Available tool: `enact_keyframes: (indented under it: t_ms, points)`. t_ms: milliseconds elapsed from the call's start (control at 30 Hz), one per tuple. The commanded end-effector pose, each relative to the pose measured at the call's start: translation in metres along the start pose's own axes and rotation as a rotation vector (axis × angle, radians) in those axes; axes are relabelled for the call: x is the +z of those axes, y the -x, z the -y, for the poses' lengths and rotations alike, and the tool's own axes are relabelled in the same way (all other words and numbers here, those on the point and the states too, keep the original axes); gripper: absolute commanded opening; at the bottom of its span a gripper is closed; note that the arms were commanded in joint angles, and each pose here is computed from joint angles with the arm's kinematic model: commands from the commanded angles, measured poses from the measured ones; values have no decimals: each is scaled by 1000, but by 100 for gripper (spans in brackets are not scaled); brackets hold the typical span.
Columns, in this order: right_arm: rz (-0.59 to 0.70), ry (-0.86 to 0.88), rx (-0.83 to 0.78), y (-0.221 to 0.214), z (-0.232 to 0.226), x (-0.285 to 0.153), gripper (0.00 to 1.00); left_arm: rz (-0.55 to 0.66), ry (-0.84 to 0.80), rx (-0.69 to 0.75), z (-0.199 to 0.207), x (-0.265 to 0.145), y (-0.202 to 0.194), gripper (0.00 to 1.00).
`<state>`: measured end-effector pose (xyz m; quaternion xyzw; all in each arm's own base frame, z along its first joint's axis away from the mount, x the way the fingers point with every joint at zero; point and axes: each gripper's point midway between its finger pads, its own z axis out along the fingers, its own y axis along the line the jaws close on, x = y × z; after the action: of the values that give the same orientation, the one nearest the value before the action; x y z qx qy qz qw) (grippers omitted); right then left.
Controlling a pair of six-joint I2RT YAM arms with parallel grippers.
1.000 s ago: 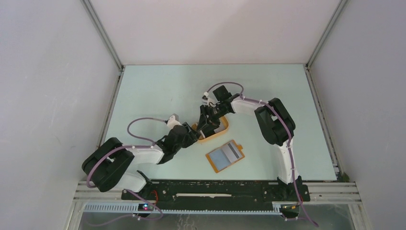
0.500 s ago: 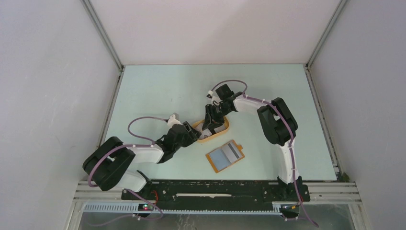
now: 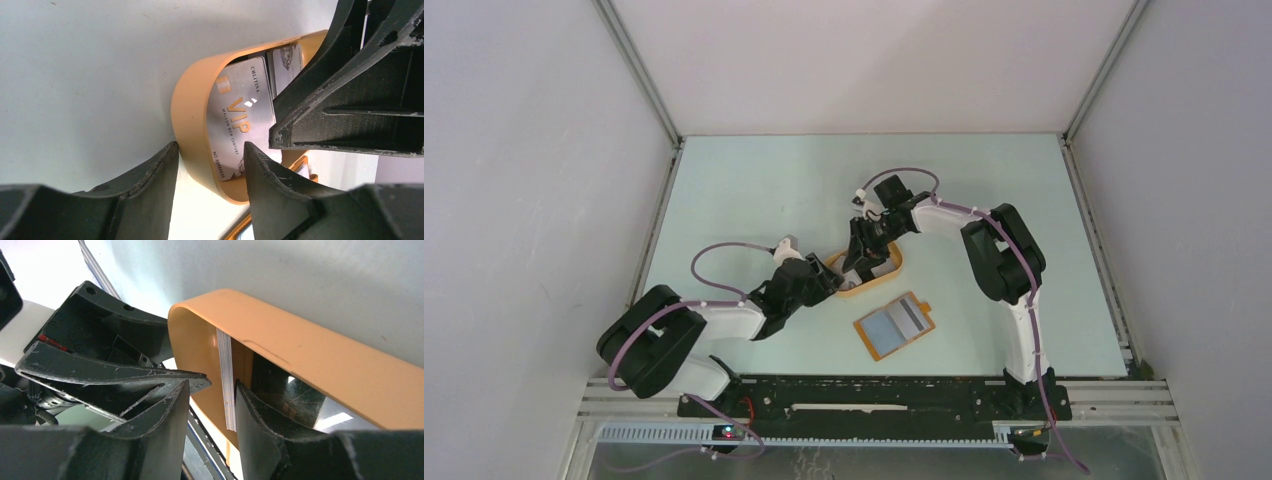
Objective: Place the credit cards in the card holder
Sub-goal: Pick up the credit card from the storage box.
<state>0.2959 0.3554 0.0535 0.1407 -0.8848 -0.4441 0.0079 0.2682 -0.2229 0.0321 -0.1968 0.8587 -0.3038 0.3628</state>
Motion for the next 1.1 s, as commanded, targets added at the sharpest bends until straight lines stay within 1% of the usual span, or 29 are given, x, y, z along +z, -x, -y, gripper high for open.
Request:
enact_keyframes:
  t_ms: [0,467,800,1067]
  points:
    - [-5,61,-37,4,-17,2,48,33,-56,10,19,0,13,55]
    - [-32,9,-44,0,-7,17,49,32,-65,6,19,0,13,51]
    - [17,44,-64,11,-19,-9,47,39,-59,2,15,-1,16,51]
    - [26,60,-63,13,-20,-18,46,48,-61,-2,15,-2,19,51]
